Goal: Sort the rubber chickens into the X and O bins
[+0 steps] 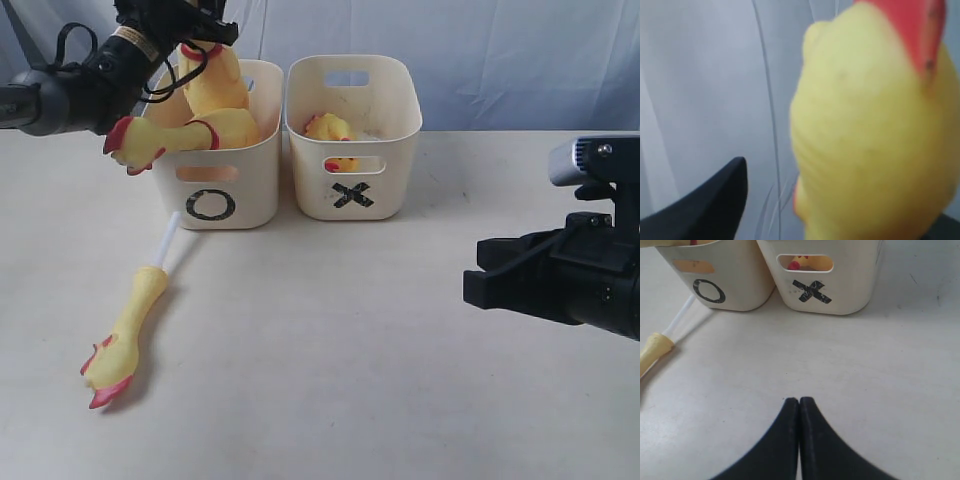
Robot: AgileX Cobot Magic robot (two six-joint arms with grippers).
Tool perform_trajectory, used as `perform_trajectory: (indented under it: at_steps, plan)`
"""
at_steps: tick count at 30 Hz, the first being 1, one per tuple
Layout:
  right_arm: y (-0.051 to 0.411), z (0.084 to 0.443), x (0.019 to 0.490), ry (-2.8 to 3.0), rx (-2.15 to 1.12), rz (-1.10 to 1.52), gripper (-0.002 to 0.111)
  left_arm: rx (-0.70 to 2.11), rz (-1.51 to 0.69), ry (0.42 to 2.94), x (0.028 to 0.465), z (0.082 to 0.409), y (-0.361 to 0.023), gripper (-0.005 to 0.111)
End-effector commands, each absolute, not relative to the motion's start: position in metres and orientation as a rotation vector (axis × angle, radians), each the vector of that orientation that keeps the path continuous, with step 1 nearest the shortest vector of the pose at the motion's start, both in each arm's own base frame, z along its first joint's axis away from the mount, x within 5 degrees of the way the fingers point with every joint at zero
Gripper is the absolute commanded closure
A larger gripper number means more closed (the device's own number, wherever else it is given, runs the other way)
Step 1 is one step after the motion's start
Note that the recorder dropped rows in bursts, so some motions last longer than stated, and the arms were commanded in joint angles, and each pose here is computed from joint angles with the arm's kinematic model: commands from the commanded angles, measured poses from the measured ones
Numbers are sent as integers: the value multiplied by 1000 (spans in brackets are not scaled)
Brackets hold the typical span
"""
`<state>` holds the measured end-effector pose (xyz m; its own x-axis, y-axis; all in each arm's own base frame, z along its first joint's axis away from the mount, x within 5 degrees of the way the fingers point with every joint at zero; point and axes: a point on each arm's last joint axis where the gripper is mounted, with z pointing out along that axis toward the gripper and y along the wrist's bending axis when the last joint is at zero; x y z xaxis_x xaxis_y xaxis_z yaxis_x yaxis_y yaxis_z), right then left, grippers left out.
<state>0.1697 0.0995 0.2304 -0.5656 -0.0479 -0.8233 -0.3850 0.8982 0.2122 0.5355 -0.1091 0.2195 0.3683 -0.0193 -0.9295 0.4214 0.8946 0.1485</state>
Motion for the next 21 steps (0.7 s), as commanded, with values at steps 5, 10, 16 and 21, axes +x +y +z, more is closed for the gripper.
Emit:
perform_trajectory:
  at_steps: [5,10,16,21]
  plan:
    - [98,231,169,2130,-306,458,109,345,-339,1269,536,232,-104,30]
    - [98,231,169,2130,-306,458,109,430,-242,1467,536,233,-102,29]
    - [98,231,169,2130,-306,458,109,438,-156,1644,529,246,-94,29]
    - [98,231,169,2130,-306,458,109,520,-271,1655,516,256,-103,29]
